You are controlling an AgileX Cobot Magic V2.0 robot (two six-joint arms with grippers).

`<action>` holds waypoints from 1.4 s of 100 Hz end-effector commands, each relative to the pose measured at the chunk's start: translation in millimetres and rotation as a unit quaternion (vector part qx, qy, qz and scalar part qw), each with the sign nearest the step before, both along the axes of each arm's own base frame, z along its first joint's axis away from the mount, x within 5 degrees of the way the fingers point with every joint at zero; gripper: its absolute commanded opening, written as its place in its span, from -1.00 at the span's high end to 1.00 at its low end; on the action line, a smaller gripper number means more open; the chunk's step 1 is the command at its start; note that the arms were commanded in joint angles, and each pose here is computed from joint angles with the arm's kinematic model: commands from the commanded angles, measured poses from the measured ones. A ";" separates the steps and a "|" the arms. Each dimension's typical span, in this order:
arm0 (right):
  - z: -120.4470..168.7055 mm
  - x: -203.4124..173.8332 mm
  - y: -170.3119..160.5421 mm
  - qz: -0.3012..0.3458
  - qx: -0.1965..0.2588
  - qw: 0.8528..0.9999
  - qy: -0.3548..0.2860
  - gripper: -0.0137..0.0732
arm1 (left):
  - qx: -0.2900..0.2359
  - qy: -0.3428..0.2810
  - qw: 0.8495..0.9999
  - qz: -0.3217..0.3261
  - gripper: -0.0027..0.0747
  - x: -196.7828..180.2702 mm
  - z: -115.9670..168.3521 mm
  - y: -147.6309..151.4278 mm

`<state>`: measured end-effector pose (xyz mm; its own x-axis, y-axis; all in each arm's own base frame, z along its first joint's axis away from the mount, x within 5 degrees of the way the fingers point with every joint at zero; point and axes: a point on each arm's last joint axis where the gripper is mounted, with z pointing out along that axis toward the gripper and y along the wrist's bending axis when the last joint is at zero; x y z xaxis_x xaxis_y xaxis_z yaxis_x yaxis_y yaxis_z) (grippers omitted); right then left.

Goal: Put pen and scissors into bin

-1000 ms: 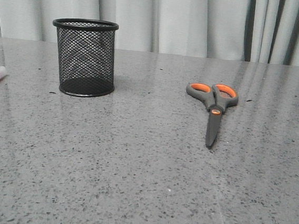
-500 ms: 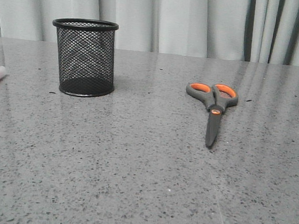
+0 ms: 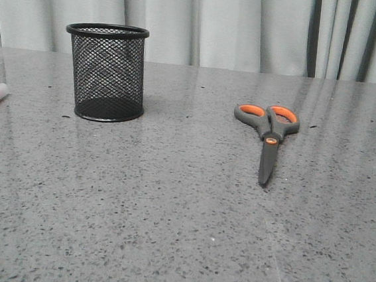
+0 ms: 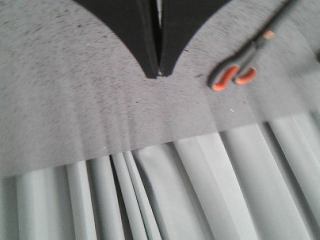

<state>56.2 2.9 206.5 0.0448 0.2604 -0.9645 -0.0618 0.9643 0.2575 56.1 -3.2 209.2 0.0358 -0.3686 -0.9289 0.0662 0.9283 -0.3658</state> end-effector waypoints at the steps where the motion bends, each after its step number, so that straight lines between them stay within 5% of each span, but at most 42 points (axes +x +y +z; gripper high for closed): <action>1: 6.1 -2.4 -3.2 -0.010 0.074 0.996 -0.048 0.84 | -0.116 -0.038 0.992 0.012 0.98 -2.2 1.7 4.3; 8: 8.3 -2.8 -2.9 -0.007 0.087 0.995 -0.046 0.83 | -0.164 -0.038 0.986 0.007 0.98 -2.6 4.1 4.5; 21: 24.9 -6.8 1.3 0.014 0.083 0.996 -0.026 0.82 | -0.163 -0.032 0.986 -0.021 0.98 -5.4 19.8 -0.6; 38: 52.4 -5.0 8.3 0.046 0.069 0.995 0.049 0.78 | -0.105 -0.005 0.993 -0.050 0.98 -4.3 54.1 -7.5; 54: 83.6 17.5 15.9 0.077 0.046 0.978 0.187 0.79 | 0.009 0.076 0.994 -0.074 0.98 11.0 100.6 -13.8; 68: 112.8 46.6 22.0 0.106 0.023 0.951 0.289 0.79 | 0.053 0.151 0.983 -0.094 0.98 32.4 127.8 -17.1; 89: 119.8 79.5 23.9 0.113 0.012 0.935 0.336 0.79 | 0.056 0.215 0.968 -0.112 0.98 56.6 134.4 -20.6; 118: 124.1 105.8 26.4 0.130 -0.009 0.915 0.383 0.77 | 0.101 0.316 0.930 -0.161 0.98 85.9 130.1 -26.4; 129: 125.0 110.8 27.1 0.136 -0.016 0.909 0.393 0.48 | 0.102 0.343 0.918 -0.170 0.90 100.1 130.2 -27.7; 140: 125.2 111.8 27.3 0.138 -0.020 0.908 0.395 0.02 | 0.107 0.361 0.909 -0.178 0.49 115.1 129.2 -28.8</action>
<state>164.1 31.3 317.6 -0.7750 0.1192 -0.6206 -0.0958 0.9485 0.3019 158.4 -30.5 325.3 -0.7327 -0.0340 -0.6797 0.1787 0.9541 -0.2404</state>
